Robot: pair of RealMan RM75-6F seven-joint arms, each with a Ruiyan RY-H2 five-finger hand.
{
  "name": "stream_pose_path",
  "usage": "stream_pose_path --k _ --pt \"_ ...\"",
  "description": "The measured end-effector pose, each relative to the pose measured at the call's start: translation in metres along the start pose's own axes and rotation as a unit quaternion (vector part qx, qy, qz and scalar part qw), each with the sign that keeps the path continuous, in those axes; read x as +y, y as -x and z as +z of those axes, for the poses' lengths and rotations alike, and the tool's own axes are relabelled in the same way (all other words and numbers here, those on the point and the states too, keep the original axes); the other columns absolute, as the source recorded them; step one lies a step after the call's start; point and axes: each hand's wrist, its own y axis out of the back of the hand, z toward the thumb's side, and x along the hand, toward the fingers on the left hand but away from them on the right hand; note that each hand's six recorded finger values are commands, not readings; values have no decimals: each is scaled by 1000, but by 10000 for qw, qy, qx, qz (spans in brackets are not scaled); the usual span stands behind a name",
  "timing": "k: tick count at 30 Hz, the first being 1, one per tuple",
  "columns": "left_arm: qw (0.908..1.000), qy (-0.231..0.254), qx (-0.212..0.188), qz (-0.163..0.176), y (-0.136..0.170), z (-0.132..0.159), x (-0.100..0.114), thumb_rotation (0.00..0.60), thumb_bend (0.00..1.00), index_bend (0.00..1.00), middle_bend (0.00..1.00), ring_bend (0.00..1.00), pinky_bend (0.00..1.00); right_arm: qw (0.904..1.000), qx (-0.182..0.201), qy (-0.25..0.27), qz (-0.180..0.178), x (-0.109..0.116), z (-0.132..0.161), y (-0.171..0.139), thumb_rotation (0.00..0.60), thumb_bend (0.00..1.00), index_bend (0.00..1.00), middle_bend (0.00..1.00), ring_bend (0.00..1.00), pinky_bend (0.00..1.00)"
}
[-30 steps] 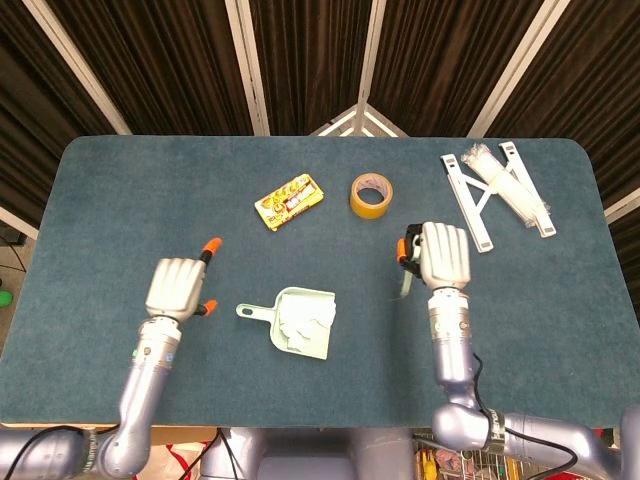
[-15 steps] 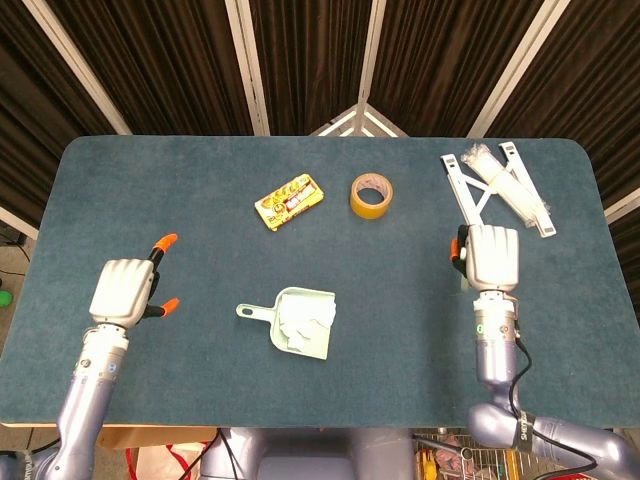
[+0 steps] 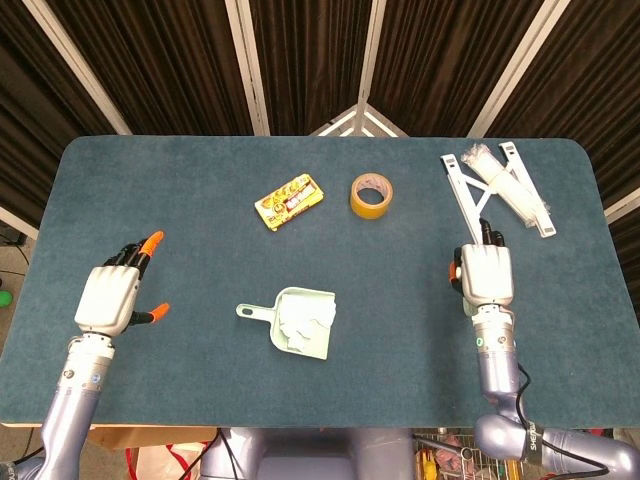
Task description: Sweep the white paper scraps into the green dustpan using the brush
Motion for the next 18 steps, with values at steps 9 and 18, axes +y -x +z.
stream_pose_path --k 9,18 --pt "9999 98 -57 66 9 -1 3 600 0 0 0 40 160 9987 142 445 197 3 14 -10 600 244 0 0 0 71" --pt "9998 183 -37 116 13 -4 8 600 0 0 0 39 160 9969 263 734 142 19 26 -14 600 243 0 0 0 71"
